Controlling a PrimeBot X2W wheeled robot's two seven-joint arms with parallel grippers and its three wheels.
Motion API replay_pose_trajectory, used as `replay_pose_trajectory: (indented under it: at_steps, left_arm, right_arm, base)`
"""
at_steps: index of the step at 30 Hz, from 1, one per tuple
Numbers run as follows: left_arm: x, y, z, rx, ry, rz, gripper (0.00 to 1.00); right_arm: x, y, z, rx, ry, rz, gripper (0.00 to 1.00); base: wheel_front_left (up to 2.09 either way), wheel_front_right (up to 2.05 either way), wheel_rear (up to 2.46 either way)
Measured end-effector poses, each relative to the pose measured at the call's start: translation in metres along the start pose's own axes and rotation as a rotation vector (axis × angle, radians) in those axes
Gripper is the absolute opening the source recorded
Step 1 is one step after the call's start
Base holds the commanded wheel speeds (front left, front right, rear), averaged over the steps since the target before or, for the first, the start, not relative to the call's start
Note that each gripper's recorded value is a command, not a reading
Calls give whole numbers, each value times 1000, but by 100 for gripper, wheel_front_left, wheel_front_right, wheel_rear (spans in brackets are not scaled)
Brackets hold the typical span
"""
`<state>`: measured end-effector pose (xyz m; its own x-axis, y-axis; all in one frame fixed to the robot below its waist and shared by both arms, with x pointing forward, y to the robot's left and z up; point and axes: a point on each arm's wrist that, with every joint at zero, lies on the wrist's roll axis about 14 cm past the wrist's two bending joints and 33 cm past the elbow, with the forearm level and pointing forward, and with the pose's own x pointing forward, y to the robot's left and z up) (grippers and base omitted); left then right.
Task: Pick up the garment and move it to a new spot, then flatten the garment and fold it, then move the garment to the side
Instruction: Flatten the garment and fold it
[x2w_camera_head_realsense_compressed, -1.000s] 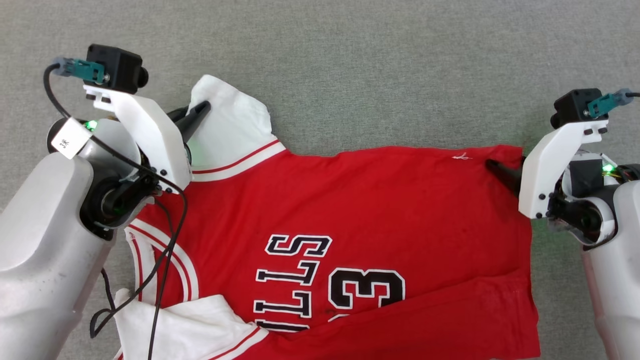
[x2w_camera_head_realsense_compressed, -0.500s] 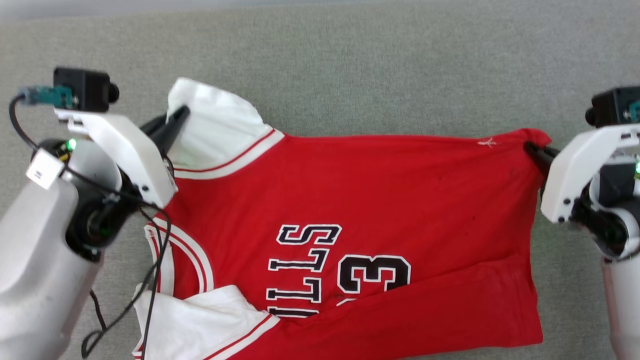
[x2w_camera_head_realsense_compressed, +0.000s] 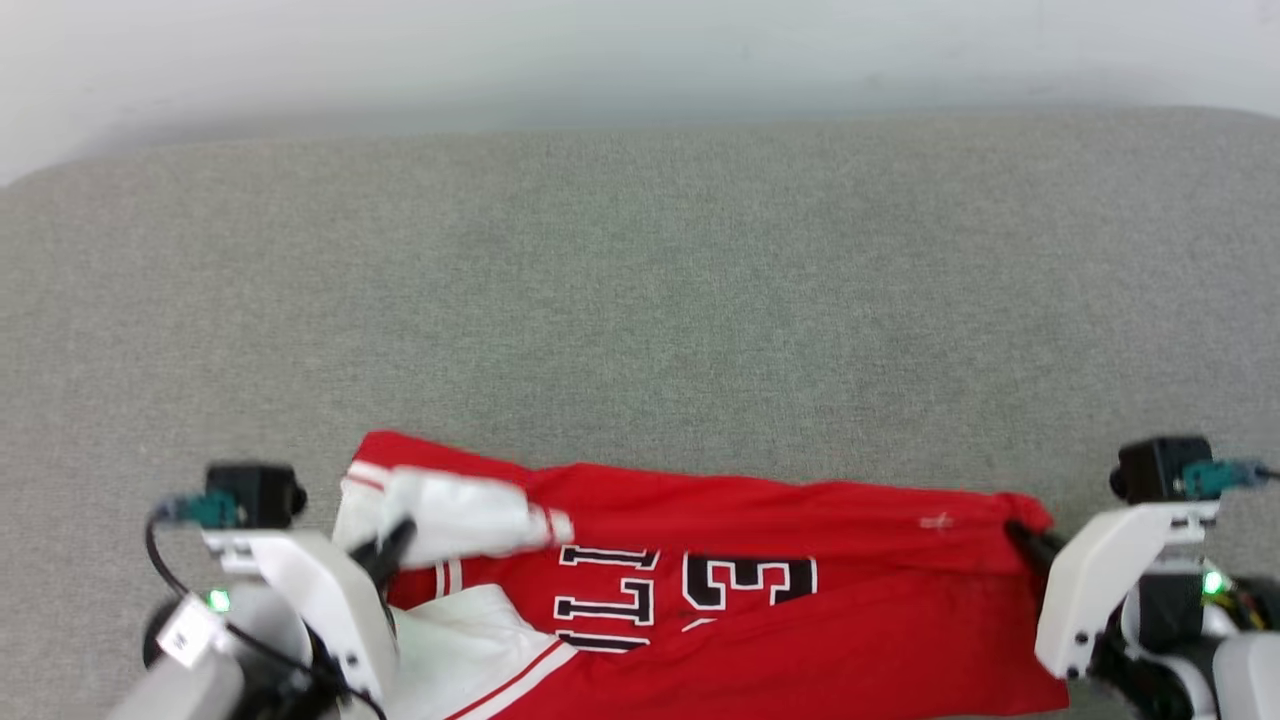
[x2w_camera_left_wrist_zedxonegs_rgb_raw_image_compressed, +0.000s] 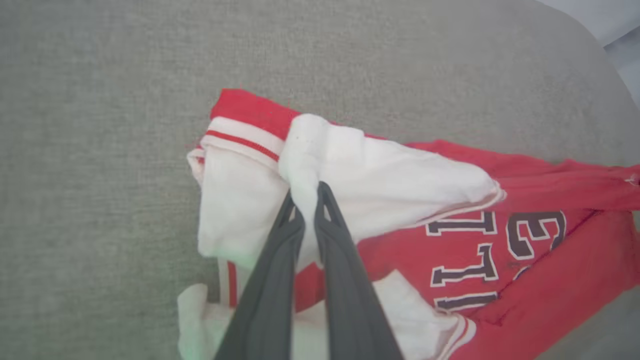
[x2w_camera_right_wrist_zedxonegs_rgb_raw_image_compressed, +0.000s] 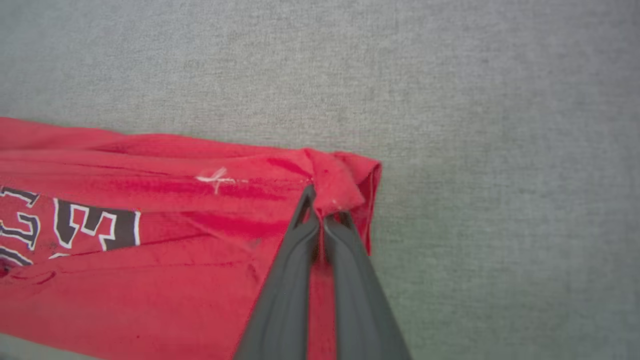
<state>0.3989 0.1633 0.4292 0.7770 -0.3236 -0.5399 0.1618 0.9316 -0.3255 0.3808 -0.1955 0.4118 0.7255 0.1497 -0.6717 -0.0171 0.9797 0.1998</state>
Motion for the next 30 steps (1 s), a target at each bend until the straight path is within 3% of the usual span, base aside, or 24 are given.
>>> replay_pose_trajectory:
  at_steps: [4,5,6,7,8,9,20,25,30]
  left_arm:
    - [-19,-5,-55,-91,108,15,0]
    - [-20,-5,-62,-97,124,18,2]
    - [-21,-7,-67,-112,131,18,22]
    - [-21,-9,-71,-125,135,14,46]
    - [-22,-11,-75,-131,138,11,88]
    - [-22,-13,-79,-139,146,6,100]
    - [-24,-17,-45,-56,-41,7,100]
    - [-32,-22,0,-3,-248,16,100]
    - [-44,-26,42,43,-465,37,100]
  right_arm:
    - [-9,-3,-36,61,36,-10,0]
    - [-10,-3,-42,73,41,-12,25]
    - [-11,-4,-46,87,42,-14,50]
    - [-12,-4,-50,94,43,-16,100]
    - [-13,-5,-52,105,32,-19,100]
    - [-14,-5,-53,112,21,-22,100]
    - [-32,1,-20,101,-226,-22,100]
    - [-42,-5,-11,82,-248,-38,100]
    - [-45,-21,-17,50,-167,-79,100]
  base:
    - [0,0,0]
    - [0,0,0]
    - [0,0,0]
    - [0,0,0]
    - [0,0,0]
    - [0,0,0]
    - [0,0,0]
    - [0,0,0]
    - [0,0,0]
